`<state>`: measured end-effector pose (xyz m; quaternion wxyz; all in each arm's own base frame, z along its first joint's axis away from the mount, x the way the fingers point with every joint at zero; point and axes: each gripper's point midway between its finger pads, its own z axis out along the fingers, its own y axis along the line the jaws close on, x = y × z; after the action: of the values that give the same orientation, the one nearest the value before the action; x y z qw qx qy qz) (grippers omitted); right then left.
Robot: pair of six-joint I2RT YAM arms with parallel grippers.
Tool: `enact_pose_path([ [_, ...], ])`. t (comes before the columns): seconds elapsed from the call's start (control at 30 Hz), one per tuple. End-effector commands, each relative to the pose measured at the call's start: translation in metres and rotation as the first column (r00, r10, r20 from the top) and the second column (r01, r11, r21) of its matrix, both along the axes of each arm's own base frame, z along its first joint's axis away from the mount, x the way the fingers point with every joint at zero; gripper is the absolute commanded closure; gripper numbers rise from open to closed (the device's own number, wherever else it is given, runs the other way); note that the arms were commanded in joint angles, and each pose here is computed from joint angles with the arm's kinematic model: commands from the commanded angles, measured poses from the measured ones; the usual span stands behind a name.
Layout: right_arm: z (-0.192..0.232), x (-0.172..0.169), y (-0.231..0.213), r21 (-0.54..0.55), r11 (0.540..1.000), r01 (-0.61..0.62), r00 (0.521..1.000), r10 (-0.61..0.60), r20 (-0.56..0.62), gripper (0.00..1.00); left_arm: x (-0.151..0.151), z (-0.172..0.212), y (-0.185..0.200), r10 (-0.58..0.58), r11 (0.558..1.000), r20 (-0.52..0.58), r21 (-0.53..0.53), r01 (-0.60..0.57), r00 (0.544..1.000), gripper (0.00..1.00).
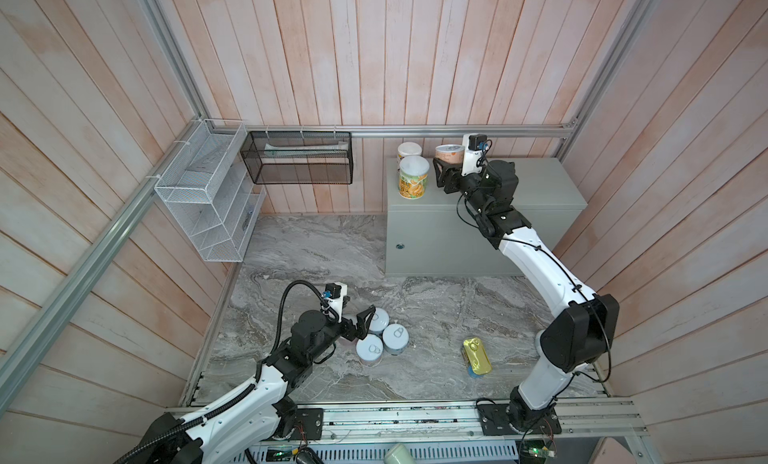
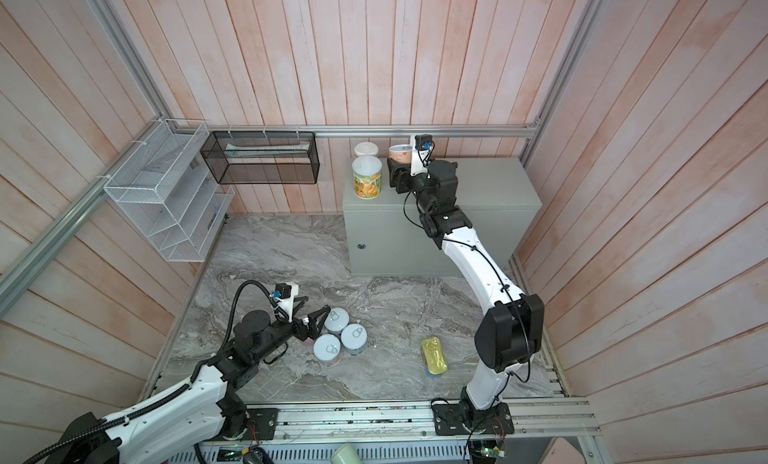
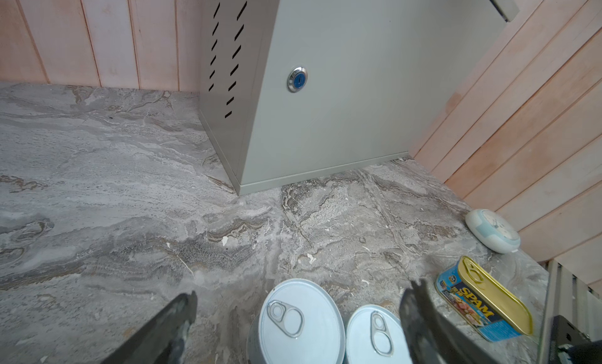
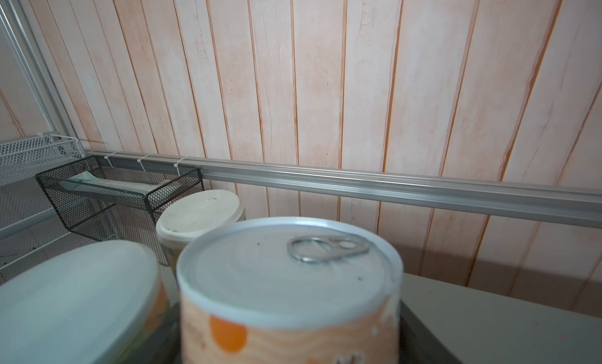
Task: Place and organize the canned foods onto the counter
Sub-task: 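Carry the orange-printed can onto the cabinet top beside the peach canister, then open right gripper and raise it off the orange-printed can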
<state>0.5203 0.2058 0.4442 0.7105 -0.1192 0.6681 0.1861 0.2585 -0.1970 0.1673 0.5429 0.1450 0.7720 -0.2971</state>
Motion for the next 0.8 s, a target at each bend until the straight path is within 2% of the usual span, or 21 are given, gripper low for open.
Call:
enact_pose_path([
  [0.0,0.039,-0.001,-0.003,0.044,0.999,-0.014,0.996,0.010,0.091,0.36,0.003,0.001,0.003,0.017,1.000,0.026,0.010,-0.018,1.000,0.00],
  [0.27,0.027,0.018,-0.001,0.039,0.999,-0.005,0.999,0.003,0.053,0.32,0.005,-0.001,0.003,0.020,1.000,0.019,0.019,-0.020,1.000,0.00],
  [0.47,0.020,0.020,-0.001,0.046,0.999,-0.007,1.000,0.006,0.031,0.02,0.005,-0.005,0.002,0.018,1.000,0.010,0.024,-0.018,1.000,0.00],
  [0.77,0.042,-0.001,-0.018,0.077,0.996,0.040,0.998,-0.044,0.053,0.02,0.006,-0.007,0.000,0.015,1.000,0.003,0.025,-0.015,1.000,0.00],
])
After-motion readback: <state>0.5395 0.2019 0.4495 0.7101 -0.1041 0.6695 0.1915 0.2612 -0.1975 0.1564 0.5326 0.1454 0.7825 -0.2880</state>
